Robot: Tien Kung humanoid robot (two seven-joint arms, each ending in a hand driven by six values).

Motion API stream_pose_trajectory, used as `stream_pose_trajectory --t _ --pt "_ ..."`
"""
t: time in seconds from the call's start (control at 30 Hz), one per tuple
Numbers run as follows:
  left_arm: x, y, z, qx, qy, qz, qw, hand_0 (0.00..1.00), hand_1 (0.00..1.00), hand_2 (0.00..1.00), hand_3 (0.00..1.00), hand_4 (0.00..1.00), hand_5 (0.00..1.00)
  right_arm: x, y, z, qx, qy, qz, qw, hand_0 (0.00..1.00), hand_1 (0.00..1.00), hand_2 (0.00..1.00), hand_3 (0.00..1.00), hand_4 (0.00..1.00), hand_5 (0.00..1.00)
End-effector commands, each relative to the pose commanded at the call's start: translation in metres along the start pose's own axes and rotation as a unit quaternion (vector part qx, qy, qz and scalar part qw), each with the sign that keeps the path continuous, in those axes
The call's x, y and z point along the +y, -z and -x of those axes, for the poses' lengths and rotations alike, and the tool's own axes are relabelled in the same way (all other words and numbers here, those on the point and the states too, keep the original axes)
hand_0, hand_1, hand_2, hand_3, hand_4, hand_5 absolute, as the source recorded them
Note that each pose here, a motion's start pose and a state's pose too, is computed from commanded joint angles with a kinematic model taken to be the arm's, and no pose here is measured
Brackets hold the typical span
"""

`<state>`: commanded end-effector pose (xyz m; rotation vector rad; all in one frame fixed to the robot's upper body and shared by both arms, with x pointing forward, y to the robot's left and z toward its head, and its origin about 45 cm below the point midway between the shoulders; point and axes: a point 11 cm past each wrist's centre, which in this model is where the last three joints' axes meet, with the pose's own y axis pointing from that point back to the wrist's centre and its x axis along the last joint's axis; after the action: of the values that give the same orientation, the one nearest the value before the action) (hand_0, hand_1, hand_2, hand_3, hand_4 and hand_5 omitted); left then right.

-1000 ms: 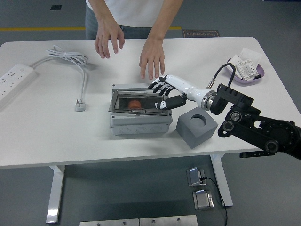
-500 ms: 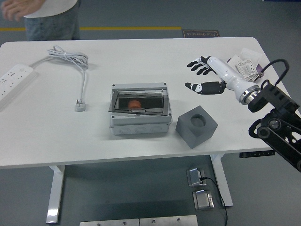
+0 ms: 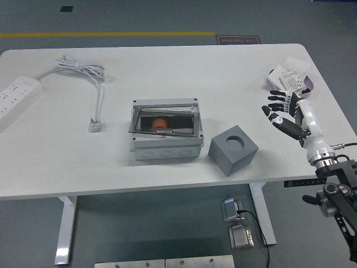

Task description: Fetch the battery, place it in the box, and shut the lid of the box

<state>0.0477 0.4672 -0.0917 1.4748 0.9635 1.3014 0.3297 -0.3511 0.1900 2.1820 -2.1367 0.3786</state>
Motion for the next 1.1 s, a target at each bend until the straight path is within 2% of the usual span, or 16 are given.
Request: stream_pose_trajectory --t 0.03,0.07,0.2,0.23,0.27,0.4,0.43,0.47,0.57,0.6,0.7,0.83,0.87,1.0,1.03,1.1 --pt "0.0 0.0 0.0 0.0 0.0 0.001 1.0 0.769 0.783 0.778 0.948 0.783 0.944 -0.002 0.007 -0.009 -0.015 -0.021 -0.005 1.0 0.651 0.63 0.638 0.725 0.812 0.289" --pt "0.0 0.0 -0.001 0.0 -0.001 0.001 1.0 0.771 0.782 0.776 0.946 0.781 0.942 -0.004 0.015 -0.016 -0.006 -0.036 -0.01 0.999 0.654 0.632 0.666 0.72 0.873 0.358" --pt "0.001 0.001 -0.005 -0.001 -0.005 0.0 1.0 0.771 0.782 0.776 0.946 0.781 0.942 -0.009 0.05 -0.048 0.057 -0.098 -0.039 0.993 0.654 0.632 0.666 0.72 0.873 0.358" --pt "0.001 0.001 -0.006 -0.001 -0.005 -0.001 1.0 0.771 0.782 0.776 0.946 0.781 0.942 -0.009 0.054 -0.056 0.053 -0.114 -0.043 0.991 0.654 0.632 0.666 0.72 0.873 0.358" --pt "0.001 0.002 -0.007 -0.001 -0.006 -0.002 1.0 0.771 0.782 0.775 0.946 0.782 0.945 -0.008 0.055 -0.063 0.042 -0.123 -0.044 0.991 0.707 0.662 0.672 0.711 0.989 0.562" --pt "0.001 0.002 -0.007 0.001 -0.007 -0.004 1.0 0.771 0.782 0.775 0.946 0.782 0.945 -0.007 0.055 -0.073 0.001 -0.159 -0.047 0.986 0.707 0.662 0.672 0.711 0.989 0.562" --pt "0.001 0.003 -0.006 0.002 -0.005 -0.004 1.0 0.771 0.782 0.775 0.946 0.782 0.945 -0.006 0.051 -0.074 -0.012 -0.169 -0.037 0.985 0.707 0.662 0.672 0.711 0.989 0.562" --pt "0.0 0.003 -0.005 0.002 -0.005 -0.004 1.0 0.773 0.782 0.776 0.945 0.782 0.945 -0.006 0.047 -0.075 -0.025 -0.176 -0.025 0.984 0.726 0.698 0.687 0.705 0.987 0.621" --pt "0.0 0.003 -0.001 0.003 -0.001 -0.003 1.0 0.773 0.782 0.776 0.945 0.782 0.945 -0.003 0.034 -0.077 -0.052 -0.2 0.017 0.978 0.726 0.698 0.687 0.705 0.987 0.621" --pt "0.0 0.003 0.0 0.003 0.0 -0.002 1.0 0.773 0.782 0.776 0.945 0.782 0.945 -0.001 0.031 -0.077 -0.061 -0.2 0.025 0.978 0.726 0.698 0.687 0.705 0.987 0.621" --pt "0.0 0.003 0.001 0.005 0.002 -0.001 1.0 0.772 0.783 0.775 0.944 0.781 0.945 0.001 0.037 -0.075 -0.084 -0.189 0.004 0.978 0.714 0.705 0.693 0.72 0.93 0.594" --pt "0.0 0.003 0.001 0.006 0.002 -0.001 1.0 0.772 0.783 0.775 0.944 0.781 0.945 -0.001 0.072 -0.068 -0.099 -0.153 -0.073 0.981 0.714 0.705 0.693 0.72 0.93 0.594" --pt "0.0 0.003 0.001 0.007 0.001 -0.001 1.0 0.777 0.783 0.775 0.944 0.781 0.944 -0.002 0.083 -0.066 -0.103 -0.145 -0.095 0.979 0.691 0.689 0.706 0.732 0.807 0.558" --pt "0.0 0.002 -0.001 0.007 0.0 0.001 1.0 0.777 0.783 0.775 0.944 0.781 0.944 -0.004 0.118 -0.058 -0.131 -0.121 -0.155 0.972 0.691 0.689 0.706 0.732 0.807 0.558" --pt "0.0 0.002 -0.001 0.007 0.0 0.002 1.0 0.777 0.783 0.775 0.944 0.781 0.944 -0.005 0.121 -0.056 -0.135 -0.118 -0.16 0.971 0.691 0.689 0.706 0.732 0.807 0.558" --pt "0.0 0.004 -0.001 0.007 0.0 0.003 1.0 0.778 0.782 0.775 0.943 0.782 0.945 -0.011 0.115 -0.052 -0.145 -0.109 -0.141 0.973 0.699 0.679 0.7 0.706 0.806 0.571"
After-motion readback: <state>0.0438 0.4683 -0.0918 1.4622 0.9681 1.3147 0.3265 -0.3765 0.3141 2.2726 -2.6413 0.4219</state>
